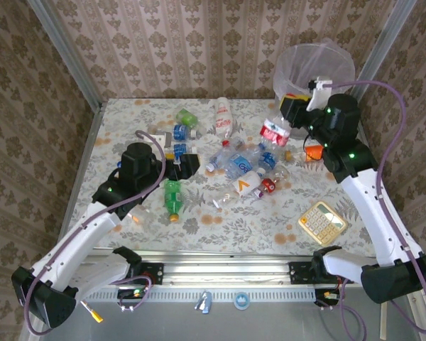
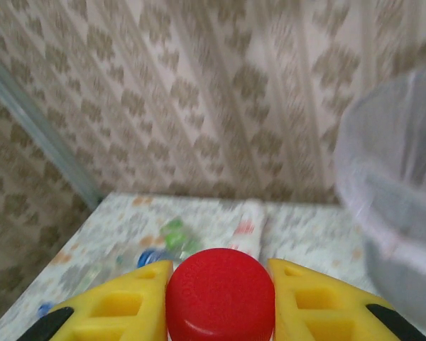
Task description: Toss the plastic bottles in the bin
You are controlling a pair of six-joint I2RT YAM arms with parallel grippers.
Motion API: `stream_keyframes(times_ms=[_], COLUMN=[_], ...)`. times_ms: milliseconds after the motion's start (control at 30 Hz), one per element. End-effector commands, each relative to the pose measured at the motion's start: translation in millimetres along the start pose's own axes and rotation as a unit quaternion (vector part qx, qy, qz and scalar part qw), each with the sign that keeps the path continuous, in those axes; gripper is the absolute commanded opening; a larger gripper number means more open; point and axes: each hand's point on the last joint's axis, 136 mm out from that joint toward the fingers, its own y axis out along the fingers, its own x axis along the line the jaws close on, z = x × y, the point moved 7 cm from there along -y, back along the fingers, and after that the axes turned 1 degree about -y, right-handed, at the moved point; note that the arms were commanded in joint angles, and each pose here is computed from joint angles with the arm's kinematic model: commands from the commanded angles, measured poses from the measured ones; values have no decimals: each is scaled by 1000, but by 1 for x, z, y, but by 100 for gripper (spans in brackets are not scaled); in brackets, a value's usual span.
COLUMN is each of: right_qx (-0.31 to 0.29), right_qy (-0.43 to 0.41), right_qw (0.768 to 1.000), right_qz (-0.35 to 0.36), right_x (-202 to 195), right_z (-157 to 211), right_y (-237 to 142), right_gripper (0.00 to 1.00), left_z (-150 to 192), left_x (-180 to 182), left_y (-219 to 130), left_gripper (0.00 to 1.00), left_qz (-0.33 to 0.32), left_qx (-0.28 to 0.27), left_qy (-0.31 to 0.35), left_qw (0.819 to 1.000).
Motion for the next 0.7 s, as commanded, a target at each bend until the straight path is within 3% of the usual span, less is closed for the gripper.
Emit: stream_keyframes(times_ms=[0, 133, 333, 500, 667], right_qx=[-180, -314, -430, -459, -458], right_qy=[-62, -100, -144, -177, -191], right_qw=[980, 942, 887, 865, 862], right_qz=[49, 64, 91, 102, 106], right_x=[-1, 3, 7, 9, 6], right_z=[-70, -117, -161, -180, -184], right_y=[-21, -36, -61, -74, -76], right_gripper=[0, 0, 0, 0, 0], left_z=[0, -2, -3, -2, 1], left_x=[5, 3, 4, 4, 6], left_y=[1, 4, 6, 7, 9], left_gripper=[100, 100, 100, 100, 100], left_qz=[-12, -9, -13, -11, -17], left_qx=[-2, -3, -5, -5, -4], left_qy=[-6, -6, -7, -8, -12], left_qw=[1000, 1000, 1000, 1000, 1000])
